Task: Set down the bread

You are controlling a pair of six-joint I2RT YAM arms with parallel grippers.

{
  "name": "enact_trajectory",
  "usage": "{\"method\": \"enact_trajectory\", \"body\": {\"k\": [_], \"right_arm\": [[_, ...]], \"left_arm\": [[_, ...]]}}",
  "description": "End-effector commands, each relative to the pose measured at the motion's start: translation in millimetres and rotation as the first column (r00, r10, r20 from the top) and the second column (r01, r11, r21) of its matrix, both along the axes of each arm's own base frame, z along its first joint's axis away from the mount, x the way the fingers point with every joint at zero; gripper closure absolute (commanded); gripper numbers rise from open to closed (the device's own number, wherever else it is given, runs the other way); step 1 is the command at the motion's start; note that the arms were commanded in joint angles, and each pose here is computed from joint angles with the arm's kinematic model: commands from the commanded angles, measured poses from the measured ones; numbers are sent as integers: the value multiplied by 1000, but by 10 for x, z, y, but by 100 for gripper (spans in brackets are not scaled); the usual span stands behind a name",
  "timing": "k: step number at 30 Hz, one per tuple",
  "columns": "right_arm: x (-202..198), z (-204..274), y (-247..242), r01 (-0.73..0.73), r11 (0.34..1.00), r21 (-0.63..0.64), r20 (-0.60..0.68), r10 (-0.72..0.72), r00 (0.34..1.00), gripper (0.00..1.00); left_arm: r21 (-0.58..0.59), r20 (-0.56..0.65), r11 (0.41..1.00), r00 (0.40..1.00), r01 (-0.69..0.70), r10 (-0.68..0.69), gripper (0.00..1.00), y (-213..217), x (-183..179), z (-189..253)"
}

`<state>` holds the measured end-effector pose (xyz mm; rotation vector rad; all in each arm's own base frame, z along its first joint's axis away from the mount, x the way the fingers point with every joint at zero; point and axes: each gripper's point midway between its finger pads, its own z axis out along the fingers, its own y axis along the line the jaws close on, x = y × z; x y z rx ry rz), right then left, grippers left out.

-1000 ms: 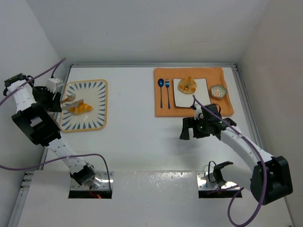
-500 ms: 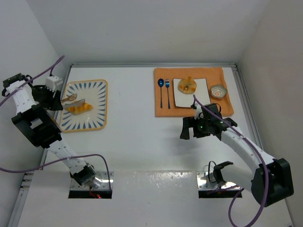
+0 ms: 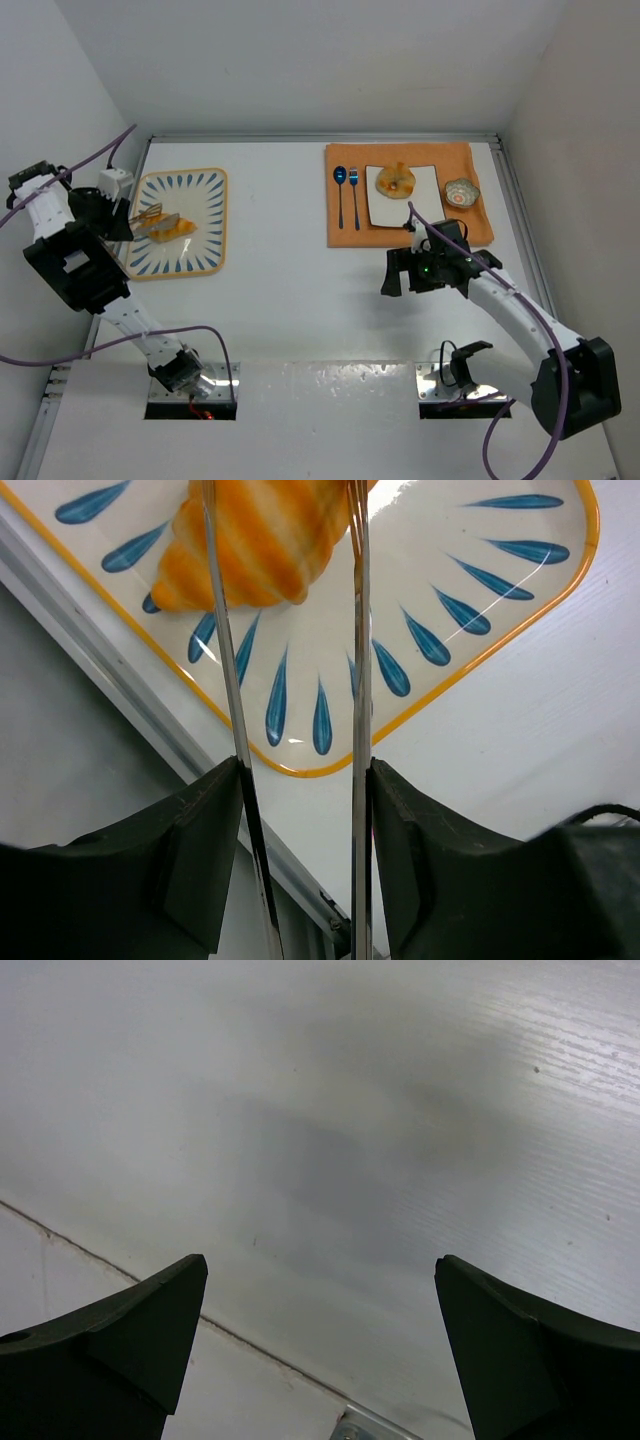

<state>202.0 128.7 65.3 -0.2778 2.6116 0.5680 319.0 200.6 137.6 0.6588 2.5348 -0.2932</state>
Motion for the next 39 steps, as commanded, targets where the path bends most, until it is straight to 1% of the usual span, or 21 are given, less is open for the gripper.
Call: {"method": "enact_trajectory", "body": {"k": [1,4,7,15,17,18,19,20,22,26,29,32,33,35,38,39], "right_arm": [[59,88,11,-25,1000,-13,20,25,999,4],[60,128,-3,-22,1000,-20,35,23,999,4],[67,138,-29,-13,1000,-27,52,14,999,4],[176,207,15,-2,1000,-7,80,2,997,4],[209,221,36,-7,1000,-3,92,7,996,4],[193,194,38,-26,1000,-9,79,26,997,4],[238,255,54,-34,999,-10,92,35,995,4],[210,226,55,-47,999,-18,65,48,997,4],[280,296,68,-55,998,-24,63,56,996,4],[341,308,169,-58,998,18,58,57,997,4],[372,306,179,-50,998,25,64,48,997,4],[382,318,187,-51,998,25,61,49,997,4],[389,330,186,-51,998,23,64,50,997,4],[409,345,197,-49,998,27,74,47,996,4],[421,346,174,-38,999,20,76,37,996,4],[437,353,162,-31,999,15,80,30,996,4]], "left_arm": [[2,42,1000,999,8,-8,44,-1,-48,118],[-6,19,1000,1000,5,-5,44,2,-120,38],[-19,5,999,999,-32,32,44,100,-208,-17],[-49,2,998,1000,-30,31,44,38,-224,-64],[-49,-18,998,999,-32,31,44,32,-263,-108],[-56,-26,998,999,-33,31,44,33,-262,-143],[-49,-58,998,997,-44,41,44,63,-295,-204],[-49,-58,998,997,-44,42,44,63,-296,-205],[-42,-64,998,997,-45,42,44,75,-307,-210],[-44,-67,998,996,-54,51,44,79,-348,-237],[-35,-55,997,996,-72,70,49,117,-307,-237],[-29,-46,995,994,-97,95,59,148,-270,-262],[-22,-52,995,994,-98,97,65,159,-281,-267],[-28,-59,996,995,-87,86,70,128,-258,-298],[-46,-98,996,992,-80,75,75,66,-349,-302],[-42,-93,997,994,-69,65,76,55,-363,-272]]}}
